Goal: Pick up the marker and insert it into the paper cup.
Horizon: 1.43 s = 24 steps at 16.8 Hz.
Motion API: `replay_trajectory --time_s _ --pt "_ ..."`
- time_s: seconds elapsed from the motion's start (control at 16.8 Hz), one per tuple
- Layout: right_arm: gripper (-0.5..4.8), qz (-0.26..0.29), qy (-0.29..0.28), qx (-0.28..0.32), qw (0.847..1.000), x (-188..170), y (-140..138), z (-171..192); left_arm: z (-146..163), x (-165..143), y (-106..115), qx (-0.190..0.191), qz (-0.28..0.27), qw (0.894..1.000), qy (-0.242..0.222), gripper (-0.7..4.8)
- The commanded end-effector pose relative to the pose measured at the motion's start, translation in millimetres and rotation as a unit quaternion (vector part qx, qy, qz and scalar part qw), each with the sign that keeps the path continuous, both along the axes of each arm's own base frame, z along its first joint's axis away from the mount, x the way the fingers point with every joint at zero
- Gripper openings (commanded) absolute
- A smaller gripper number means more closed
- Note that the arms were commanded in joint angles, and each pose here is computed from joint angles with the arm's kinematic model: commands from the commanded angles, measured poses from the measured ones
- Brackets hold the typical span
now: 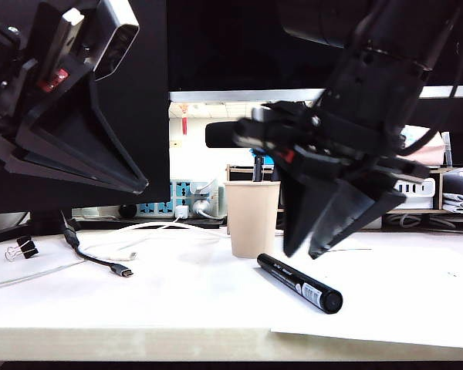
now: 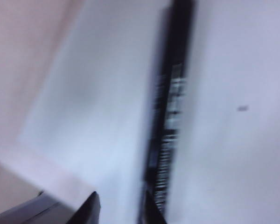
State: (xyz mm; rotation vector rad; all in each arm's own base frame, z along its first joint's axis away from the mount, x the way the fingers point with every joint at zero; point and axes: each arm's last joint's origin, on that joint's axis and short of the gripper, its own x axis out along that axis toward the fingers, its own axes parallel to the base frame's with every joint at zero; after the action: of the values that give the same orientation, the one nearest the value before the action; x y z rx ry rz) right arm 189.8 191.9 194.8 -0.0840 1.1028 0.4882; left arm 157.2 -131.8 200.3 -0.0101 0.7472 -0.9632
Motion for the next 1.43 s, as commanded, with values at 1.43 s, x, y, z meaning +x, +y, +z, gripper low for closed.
replay_trajectory --time_s 1.43 --pt "1.03 -0.015 0.005 -0.039 0.999 9.7 5.9 -22.8 3.5 1.5 -1.0 -0.006 -0.007 1.000 -0.020 -0.04"
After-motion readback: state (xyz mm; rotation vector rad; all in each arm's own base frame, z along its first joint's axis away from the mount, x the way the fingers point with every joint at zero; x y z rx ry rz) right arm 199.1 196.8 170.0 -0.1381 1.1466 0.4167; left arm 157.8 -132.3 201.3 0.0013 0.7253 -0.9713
